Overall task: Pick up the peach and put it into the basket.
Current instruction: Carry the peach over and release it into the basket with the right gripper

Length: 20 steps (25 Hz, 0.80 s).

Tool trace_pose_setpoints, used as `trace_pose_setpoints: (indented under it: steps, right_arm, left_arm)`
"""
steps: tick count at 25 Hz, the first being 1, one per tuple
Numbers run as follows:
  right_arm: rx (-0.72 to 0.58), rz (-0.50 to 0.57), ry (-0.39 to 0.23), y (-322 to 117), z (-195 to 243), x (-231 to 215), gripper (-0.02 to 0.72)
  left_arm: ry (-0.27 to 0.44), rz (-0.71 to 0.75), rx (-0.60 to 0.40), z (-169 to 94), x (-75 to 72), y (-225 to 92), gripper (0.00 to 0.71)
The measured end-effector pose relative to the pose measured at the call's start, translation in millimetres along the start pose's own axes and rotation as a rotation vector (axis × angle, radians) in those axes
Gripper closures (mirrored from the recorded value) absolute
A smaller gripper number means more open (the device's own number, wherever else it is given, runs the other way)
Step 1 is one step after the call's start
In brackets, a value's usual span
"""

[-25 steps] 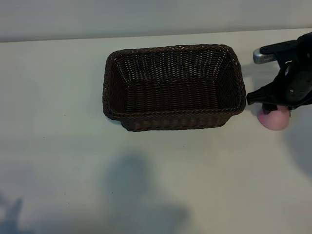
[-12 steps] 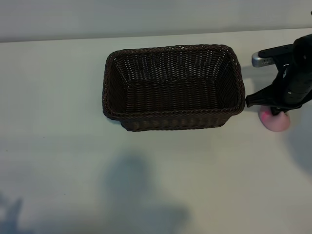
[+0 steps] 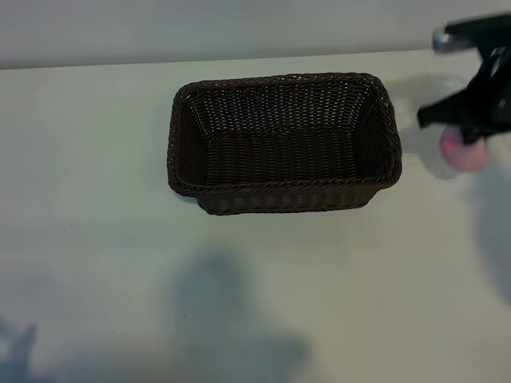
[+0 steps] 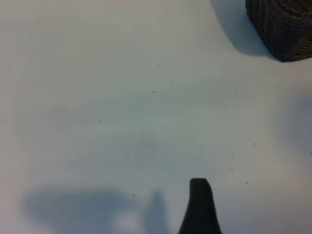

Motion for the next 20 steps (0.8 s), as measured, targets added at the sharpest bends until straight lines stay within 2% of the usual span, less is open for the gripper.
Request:
trace_pose_setpoints:
  steps: [4, 10, 15, 20]
  right_arm:
    - [-0.037, 0.006, 0.001, 7.5, -29.1, -1.4, 0.658]
    - [-0.041, -0.013, 0.014, 14.9, -43.9, 2.5, 0.658]
    - [-0.069, -0.071, 0.067, 22.2, -61.4, 32.8, 0.658]
    - [-0.112, -0.130, 0.148, 26.1, -82.5, 75.5, 0.658]
  left_arm:
    - [0.000, 0.000, 0.000, 0.0, 0.0, 0.0, 0.156]
    - [0.000, 0.000, 0.000, 0.0, 0.0, 0.0, 0.156]
    - [0.000, 0.000, 0.000, 0.0, 0.0, 0.0, 0.156]
    - [-0.001, 0.000, 0.000, 0.0, 0.0, 0.0, 0.156]
Point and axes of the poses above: a point on each arm's last joint axis where the gripper is mounted, z pointing out along that axis toward the gripper, x along the wrist's bending axis when the last joint is at zero, y = z × x, the point moved 6 cm from there along z, pointing out along that axis toward the gripper, and after that the axes turned 3 degrees about z, right-handed, at the moved point
